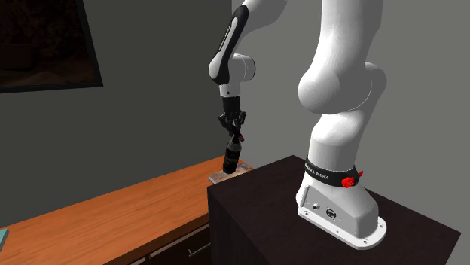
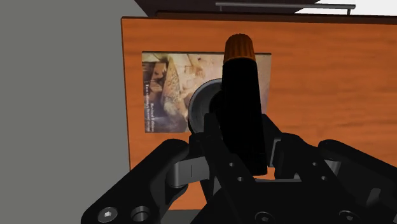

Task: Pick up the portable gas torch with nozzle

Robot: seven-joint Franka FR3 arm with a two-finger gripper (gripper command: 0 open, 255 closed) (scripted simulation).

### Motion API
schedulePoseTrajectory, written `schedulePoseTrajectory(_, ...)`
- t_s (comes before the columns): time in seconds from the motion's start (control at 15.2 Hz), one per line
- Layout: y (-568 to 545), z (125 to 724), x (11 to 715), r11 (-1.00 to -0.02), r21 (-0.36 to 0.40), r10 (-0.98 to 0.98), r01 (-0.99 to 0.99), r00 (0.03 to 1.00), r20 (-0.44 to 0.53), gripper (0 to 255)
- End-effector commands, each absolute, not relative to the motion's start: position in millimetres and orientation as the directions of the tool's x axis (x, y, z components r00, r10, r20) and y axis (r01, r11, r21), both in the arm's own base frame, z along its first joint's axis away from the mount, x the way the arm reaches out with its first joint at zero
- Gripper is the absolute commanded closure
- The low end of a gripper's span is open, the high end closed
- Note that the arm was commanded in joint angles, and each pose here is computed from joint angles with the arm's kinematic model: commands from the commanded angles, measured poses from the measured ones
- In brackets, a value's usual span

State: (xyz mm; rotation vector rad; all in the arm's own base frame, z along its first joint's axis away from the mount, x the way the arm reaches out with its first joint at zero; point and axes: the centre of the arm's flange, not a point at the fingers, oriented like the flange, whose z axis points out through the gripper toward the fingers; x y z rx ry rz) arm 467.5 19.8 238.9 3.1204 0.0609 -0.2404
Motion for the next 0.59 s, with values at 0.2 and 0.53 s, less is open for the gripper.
schedulePoseTrajectory(0.2,19.9,265.7,467.8,-0.999,0.008,0.038,0.04,0.987,-0.153,255)
schedulePoseTrajectory(0.53,19.9,292.2,467.8,-0.999,0.008,0.038,0.04,0.987,-0.153,255)
